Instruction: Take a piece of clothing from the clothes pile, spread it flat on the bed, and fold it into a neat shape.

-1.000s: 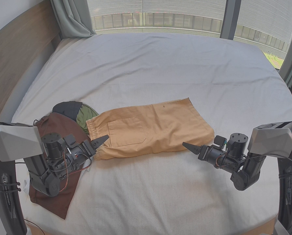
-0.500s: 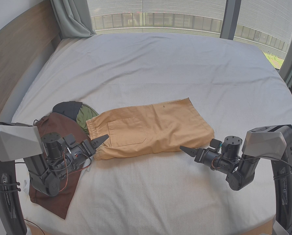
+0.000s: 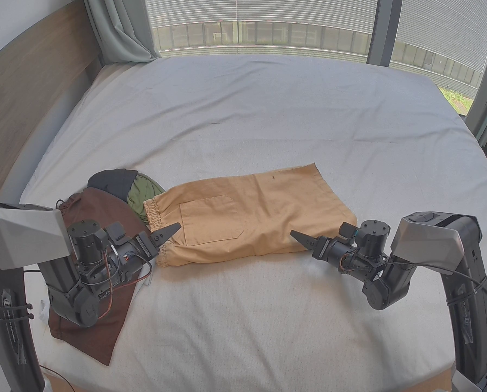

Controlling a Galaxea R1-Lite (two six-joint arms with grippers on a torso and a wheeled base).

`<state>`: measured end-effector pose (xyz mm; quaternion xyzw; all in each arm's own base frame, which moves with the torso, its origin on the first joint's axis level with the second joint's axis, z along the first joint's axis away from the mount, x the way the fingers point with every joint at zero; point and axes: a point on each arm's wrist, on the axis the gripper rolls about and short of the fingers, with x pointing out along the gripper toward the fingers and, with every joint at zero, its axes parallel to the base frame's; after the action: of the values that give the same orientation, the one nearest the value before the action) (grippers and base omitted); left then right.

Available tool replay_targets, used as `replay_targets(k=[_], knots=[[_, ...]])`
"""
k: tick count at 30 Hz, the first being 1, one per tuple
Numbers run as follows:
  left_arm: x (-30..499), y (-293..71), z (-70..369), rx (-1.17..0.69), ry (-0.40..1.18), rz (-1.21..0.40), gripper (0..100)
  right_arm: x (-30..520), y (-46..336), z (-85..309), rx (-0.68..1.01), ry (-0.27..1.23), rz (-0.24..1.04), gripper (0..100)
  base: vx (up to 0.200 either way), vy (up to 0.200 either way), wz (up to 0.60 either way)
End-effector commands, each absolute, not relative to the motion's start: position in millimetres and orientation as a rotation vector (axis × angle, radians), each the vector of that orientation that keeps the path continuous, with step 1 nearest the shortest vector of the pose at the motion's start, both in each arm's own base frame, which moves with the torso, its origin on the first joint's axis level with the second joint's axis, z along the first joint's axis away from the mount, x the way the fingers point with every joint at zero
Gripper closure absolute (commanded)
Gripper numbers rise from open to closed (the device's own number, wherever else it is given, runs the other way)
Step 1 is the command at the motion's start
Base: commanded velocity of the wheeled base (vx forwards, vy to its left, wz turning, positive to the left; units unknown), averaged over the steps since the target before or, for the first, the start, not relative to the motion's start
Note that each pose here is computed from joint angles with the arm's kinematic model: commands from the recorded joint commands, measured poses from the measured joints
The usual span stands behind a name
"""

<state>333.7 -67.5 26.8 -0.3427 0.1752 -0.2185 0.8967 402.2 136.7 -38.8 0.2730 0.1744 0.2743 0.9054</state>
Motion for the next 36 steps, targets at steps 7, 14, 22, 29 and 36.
replay_targets(k=[7, 14, 22, 29, 36], knots=[[333.6, -67.1, 29.4, -0.710, 0.355, -0.455, 0, 412.6, 147.7, -38.5, 0.629, 0.339, 0.565, 0, 0.000, 0.000, 0.00], [333.7, -66.6, 29.4, -0.710, 0.354, -0.454, 0, 412.7, 147.6, -38.5, 0.629, 0.338, 0.562, 0, 0.000, 0.000, 0.00], [333.7, -66.6, 29.4, -0.710, 0.354, -0.454, 0, 412.7, 147.6, -38.5, 0.629, 0.338, 0.562, 0, 0.000, 0.000, 0.00], [333.7, -66.6, 29.4, -0.710, 0.354, -0.454, 0, 412.6, 147.6, -39.3, 0.629, 0.341, 0.561, 0, 0.000, 0.000, 0.00], [333.5, -67.1, 29.4, -0.710, 0.356, -0.457, 0, 412.4, 152.5, -37.9, 0.629, 0.337, 0.573, 0, 0.000, 0.000, 0.00]])
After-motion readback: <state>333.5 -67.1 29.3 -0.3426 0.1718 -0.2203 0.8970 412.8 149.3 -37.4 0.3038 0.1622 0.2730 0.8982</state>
